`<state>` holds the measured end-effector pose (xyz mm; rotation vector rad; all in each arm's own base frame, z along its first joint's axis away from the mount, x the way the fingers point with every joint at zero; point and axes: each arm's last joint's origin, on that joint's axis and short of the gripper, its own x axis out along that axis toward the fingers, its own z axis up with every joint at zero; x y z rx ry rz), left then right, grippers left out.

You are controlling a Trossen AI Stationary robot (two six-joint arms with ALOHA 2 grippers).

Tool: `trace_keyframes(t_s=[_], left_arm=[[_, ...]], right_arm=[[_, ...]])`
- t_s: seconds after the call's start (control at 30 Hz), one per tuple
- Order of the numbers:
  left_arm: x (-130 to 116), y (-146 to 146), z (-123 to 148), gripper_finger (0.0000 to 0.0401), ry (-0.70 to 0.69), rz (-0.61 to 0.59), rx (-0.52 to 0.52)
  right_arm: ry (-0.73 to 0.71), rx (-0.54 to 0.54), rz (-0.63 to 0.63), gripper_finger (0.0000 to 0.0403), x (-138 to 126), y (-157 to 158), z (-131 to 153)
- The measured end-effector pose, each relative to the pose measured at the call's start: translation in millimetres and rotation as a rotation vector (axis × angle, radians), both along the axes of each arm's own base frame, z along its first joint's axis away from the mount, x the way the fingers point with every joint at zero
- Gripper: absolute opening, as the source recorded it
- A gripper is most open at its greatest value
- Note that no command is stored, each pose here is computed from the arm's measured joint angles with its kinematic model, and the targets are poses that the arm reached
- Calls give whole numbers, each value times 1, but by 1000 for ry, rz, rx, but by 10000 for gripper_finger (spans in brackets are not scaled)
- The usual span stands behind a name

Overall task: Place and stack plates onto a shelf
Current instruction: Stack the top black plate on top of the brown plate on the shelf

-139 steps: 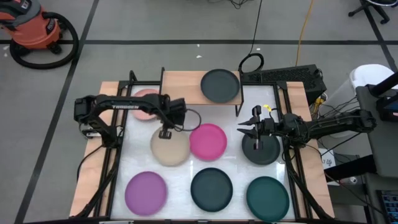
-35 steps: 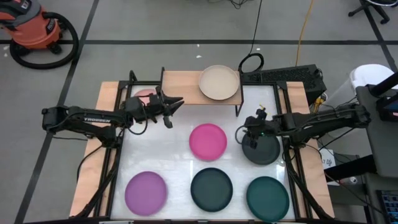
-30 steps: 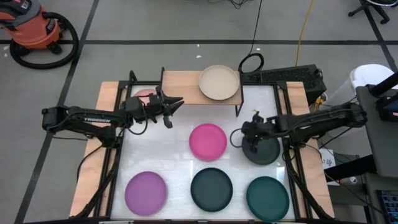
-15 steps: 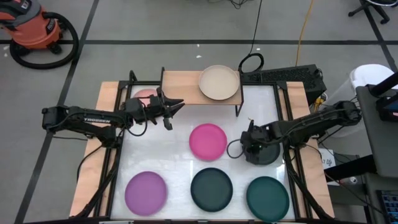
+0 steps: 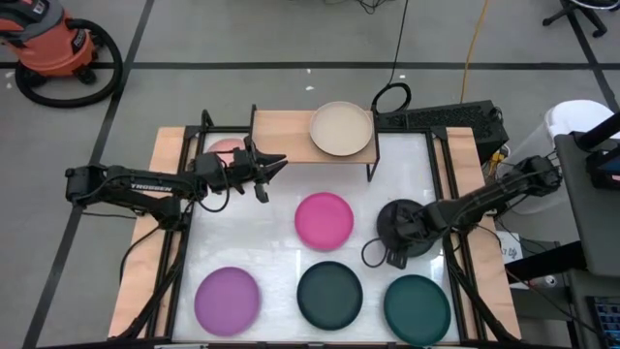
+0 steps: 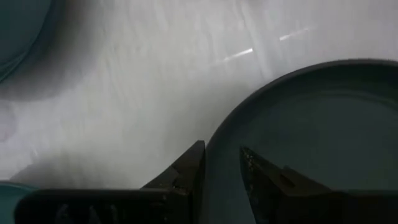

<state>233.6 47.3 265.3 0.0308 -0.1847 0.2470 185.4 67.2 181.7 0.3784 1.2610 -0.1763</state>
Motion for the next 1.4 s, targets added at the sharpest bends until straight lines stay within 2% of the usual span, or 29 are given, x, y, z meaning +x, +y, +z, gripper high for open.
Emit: trace_keyframes(t_s=[0.37, 0.63, 0.83, 0.93, 1.13, 1.4], left_arm=[[0, 0, -1, 81, 3, -3, -13], [0, 0, -1, 81, 3, -6, -24], [0, 0, -1, 81, 10, -6, -25], [0, 0, -1, 81, 10, -6, -25], [0, 0, -2, 81, 11, -6, -26], [1, 0, -3, 81, 29, -5, -29]], right_arm=[[-21, -58, 0, 82, 0, 9, -3], [60, -101, 59, 82, 7, 17, -24], [114, -119, 44, 81, 9, 18, -34], [130, -129, 42, 69, 9, 18, -37], [131, -154, 58, 12, 8, 17, -35], [62, -193, 21, 3, 0, 11, -19]])
